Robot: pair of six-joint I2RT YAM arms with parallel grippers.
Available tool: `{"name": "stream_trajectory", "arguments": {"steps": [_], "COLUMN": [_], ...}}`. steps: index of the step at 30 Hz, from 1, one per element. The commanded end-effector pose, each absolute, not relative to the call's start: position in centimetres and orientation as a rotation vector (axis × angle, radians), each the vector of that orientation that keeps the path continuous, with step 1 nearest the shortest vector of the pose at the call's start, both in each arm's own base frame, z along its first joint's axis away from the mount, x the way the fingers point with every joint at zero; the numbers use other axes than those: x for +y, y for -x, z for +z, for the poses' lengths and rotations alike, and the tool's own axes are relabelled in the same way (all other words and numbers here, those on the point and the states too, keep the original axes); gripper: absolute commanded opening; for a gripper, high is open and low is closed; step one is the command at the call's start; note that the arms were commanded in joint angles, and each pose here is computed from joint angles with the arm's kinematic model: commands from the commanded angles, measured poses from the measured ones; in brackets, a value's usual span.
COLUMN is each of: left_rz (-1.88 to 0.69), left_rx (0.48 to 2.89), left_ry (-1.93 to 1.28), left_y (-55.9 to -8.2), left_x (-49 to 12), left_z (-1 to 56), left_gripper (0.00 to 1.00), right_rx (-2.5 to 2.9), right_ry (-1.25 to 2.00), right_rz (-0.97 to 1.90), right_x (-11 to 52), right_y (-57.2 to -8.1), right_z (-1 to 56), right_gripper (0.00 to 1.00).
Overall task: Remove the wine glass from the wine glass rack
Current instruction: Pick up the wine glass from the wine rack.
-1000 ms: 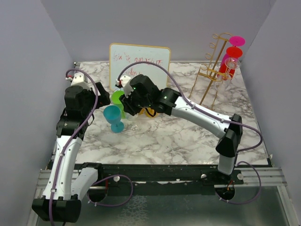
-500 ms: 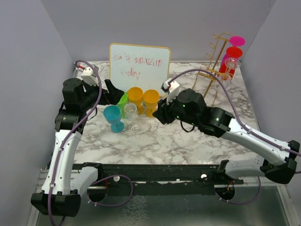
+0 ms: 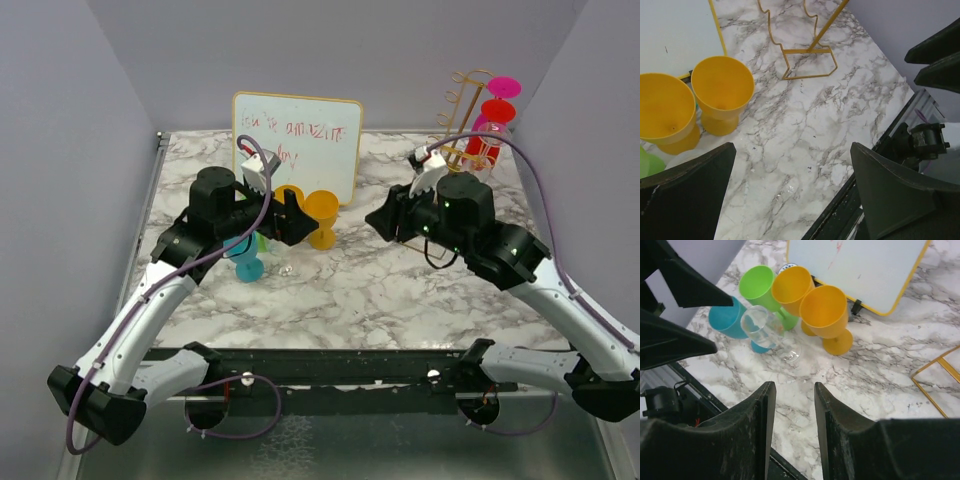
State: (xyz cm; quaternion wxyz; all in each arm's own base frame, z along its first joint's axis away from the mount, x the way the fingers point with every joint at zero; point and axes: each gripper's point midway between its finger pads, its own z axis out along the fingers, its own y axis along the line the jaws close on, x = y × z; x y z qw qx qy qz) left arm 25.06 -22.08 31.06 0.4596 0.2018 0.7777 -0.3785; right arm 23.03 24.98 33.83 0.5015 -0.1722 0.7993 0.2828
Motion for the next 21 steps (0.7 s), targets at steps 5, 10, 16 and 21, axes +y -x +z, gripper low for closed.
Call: {"name": "stream_trajectory", "arguments": {"steps": [5, 10, 16, 21], "left_rz": [-0.865, -0.883, -0.886, -0.876], "left_rx": [1.848, 1.850, 1.850, 1.837], "left_ry": [-0.454, -0.470, -0.482, -0.486], "left_y": [-25.8, -25.7, -25.7, -25.4], "left_x": [-21.8, -22.1, -22.2, -21.9], "left_z": [32.9, 32.7, 32.5, 32.6], "left_gripper": [0.99, 0.99, 0.99, 0.99], "right_rx": [2.166, 2.183, 2.208, 2.166], "right_ry": [0.253, 0.073, -0.098, -0.256], "right_rz": [0.659, 0.567, 0.429, 0.344], "right_x": [19.9, 15.0, 10.7, 7.8], "right_y": [-22.9, -22.9, -23.5, -24.4], "right_z": [28.0, 27.0, 25.7, 25.7], "right_gripper": [0.42, 0.46, 0.46, 0.47]}}
